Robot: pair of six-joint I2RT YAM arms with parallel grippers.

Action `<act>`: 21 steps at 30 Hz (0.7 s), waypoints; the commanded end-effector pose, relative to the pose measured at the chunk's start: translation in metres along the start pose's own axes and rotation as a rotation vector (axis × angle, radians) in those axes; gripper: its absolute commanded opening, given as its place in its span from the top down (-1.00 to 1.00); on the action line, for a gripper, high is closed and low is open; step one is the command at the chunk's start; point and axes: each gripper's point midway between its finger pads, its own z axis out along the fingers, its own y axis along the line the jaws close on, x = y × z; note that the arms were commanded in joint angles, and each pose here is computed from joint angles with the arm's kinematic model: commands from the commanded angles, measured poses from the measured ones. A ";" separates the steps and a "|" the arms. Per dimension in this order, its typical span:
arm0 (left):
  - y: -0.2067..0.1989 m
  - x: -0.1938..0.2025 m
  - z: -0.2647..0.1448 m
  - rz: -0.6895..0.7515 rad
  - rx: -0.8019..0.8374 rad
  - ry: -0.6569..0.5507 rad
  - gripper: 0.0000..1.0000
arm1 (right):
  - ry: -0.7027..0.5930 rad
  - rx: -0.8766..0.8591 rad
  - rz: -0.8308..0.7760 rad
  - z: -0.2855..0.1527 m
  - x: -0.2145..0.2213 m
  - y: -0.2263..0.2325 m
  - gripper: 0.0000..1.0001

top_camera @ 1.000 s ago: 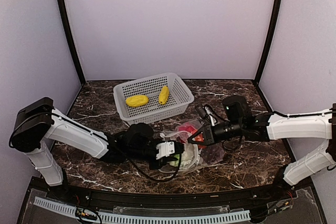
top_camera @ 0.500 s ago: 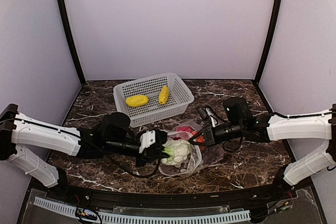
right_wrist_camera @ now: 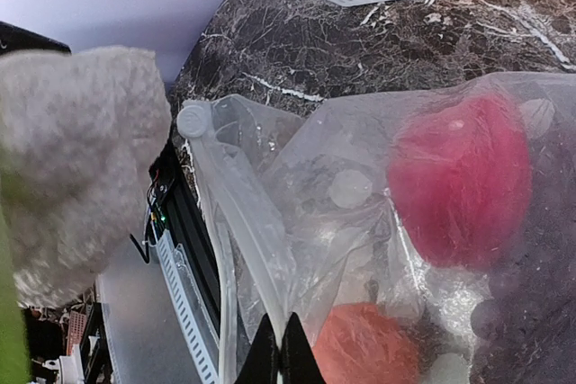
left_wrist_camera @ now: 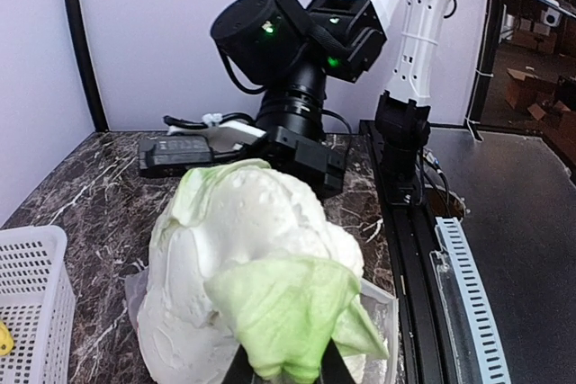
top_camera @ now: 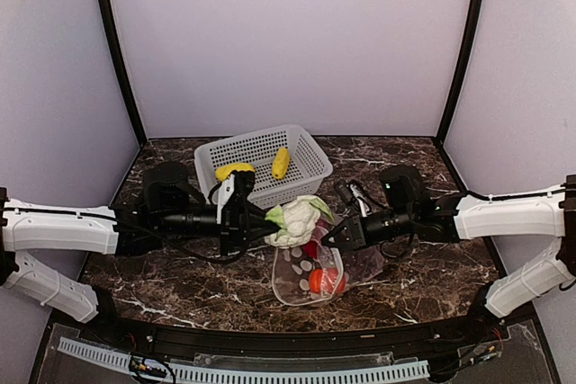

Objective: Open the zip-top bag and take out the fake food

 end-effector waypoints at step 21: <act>0.257 0.031 0.016 -0.085 -0.580 0.292 0.95 | -0.040 -0.040 -0.035 0.000 -0.015 0.010 1.00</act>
